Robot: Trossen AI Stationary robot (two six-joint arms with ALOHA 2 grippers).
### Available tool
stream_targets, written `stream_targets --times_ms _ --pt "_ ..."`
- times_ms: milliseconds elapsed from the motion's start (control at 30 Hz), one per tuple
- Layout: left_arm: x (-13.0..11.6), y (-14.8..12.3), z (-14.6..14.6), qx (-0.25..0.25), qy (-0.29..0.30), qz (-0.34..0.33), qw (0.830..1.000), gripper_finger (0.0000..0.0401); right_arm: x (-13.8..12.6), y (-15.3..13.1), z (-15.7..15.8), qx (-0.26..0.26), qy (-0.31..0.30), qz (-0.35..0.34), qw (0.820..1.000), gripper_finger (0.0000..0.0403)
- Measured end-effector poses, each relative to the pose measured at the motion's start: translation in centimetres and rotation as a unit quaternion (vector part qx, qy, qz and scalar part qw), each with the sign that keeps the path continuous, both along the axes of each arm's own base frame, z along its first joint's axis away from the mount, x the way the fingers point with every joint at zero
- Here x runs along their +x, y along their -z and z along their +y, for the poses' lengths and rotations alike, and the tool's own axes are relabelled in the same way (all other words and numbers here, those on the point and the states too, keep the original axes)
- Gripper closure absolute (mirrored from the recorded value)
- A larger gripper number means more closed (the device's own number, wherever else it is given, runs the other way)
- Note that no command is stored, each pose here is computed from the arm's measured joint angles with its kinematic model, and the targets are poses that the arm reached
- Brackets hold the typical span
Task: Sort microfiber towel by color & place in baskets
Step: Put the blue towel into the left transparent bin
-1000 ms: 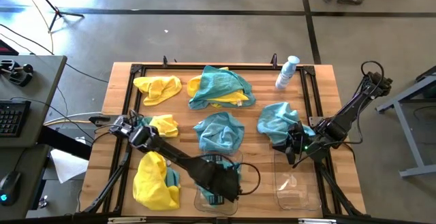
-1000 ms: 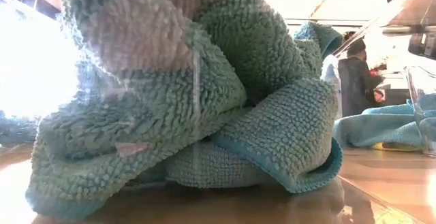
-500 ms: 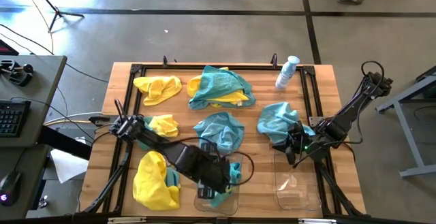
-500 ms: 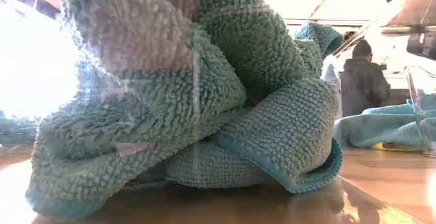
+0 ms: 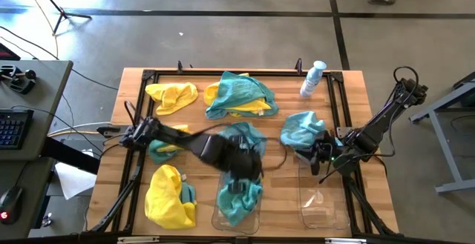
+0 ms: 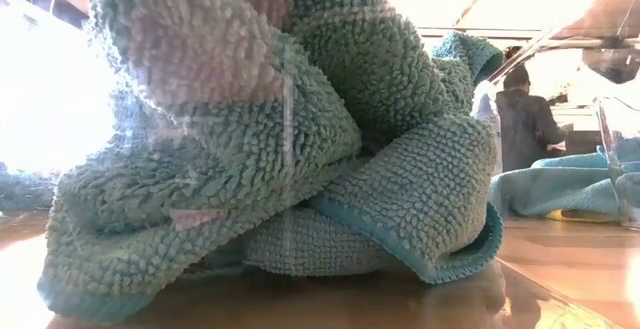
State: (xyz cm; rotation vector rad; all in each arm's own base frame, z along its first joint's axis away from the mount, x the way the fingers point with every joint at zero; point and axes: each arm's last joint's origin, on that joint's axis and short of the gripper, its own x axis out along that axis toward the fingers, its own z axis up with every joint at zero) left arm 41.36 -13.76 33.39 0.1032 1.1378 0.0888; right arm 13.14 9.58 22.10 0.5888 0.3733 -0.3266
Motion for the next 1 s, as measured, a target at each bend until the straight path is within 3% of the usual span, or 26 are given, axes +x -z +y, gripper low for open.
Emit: stream_targets --times_ms 233,500,600,867,1000 --pt "1.5 -0.2 3.7 0.011 -0.009 -0.016 1.0 0.027 0.4 -0.1 -0.8 -0.035 0.051 -0.018 0.998 0.0402" --pt "2.2 -0.1 5.9 0.037 -0.01 -0.022 0.999 0.027 0.9 -0.1 -1.5 -0.011 0.073 -0.013 0.997 0.0402" --pt "2.7 1.1 6.3 0.04 0.004 -0.019 0.999 0.027 1.1 -0.2 -1.7 -0.003 0.076 -0.017 0.997 0.0402" --pt "2.3 5.6 6.7 0.047 0.018 0.063 0.997 0.027 2.2 -1.0 -2.0 0.015 0.06 -0.042 0.997 0.0402" --pt "0.7 5.6 6.9 0.028 0.025 0.039 0.999 0.027 2.8 -1.8 -2.7 0.027 0.061 -0.043 0.997 0.0402"
